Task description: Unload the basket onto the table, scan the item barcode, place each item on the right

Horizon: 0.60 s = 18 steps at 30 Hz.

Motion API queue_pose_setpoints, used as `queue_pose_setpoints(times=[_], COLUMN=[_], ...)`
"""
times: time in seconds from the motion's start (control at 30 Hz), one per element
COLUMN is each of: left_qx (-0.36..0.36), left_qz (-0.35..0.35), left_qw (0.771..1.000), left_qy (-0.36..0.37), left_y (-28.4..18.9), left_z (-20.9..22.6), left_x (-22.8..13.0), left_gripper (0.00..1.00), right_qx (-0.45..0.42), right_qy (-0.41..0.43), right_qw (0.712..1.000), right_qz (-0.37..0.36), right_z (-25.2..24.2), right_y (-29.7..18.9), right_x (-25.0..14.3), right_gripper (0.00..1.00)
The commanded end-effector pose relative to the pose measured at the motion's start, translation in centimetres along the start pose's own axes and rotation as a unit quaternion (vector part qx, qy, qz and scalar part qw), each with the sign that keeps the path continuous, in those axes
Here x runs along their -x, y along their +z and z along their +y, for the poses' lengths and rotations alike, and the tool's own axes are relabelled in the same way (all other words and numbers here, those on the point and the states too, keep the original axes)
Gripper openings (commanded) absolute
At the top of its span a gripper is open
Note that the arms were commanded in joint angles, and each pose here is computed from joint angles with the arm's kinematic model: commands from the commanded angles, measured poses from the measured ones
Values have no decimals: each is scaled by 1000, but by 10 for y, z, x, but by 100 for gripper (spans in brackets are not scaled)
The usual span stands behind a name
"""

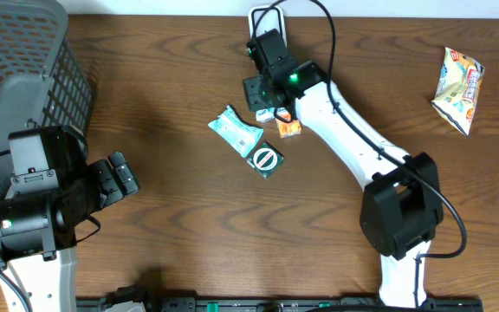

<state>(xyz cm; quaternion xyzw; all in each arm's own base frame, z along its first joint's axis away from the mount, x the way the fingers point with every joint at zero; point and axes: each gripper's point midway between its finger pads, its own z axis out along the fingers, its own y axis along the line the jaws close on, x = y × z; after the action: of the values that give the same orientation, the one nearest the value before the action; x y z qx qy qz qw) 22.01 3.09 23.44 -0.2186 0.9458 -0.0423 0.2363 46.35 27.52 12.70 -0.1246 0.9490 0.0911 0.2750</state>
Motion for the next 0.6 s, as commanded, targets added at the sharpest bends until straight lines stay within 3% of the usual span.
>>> queue_pose_setpoints(times=[0.0, 0.23, 0.57], left_qx=[9, 9, 9], left_qz=[-1, -1, -1], left_qw=[1000, 1000, 1000], left_qy=[-7, -7, -7], left_y=[0, 0, 0], left_z=[4, 4, 4], left_x=[0, 0, 0], left_gripper=[98, 98, 98], right_qx=[12, 7, -55], right_qy=[-17, -15, -14], right_qw=[1000, 999, 998], right_qz=[-7, -34, 9], right_z=[8, 7, -22], right_y=[17, 52, 69], right_x=[2, 10, -15], right_gripper=[55, 61, 60])
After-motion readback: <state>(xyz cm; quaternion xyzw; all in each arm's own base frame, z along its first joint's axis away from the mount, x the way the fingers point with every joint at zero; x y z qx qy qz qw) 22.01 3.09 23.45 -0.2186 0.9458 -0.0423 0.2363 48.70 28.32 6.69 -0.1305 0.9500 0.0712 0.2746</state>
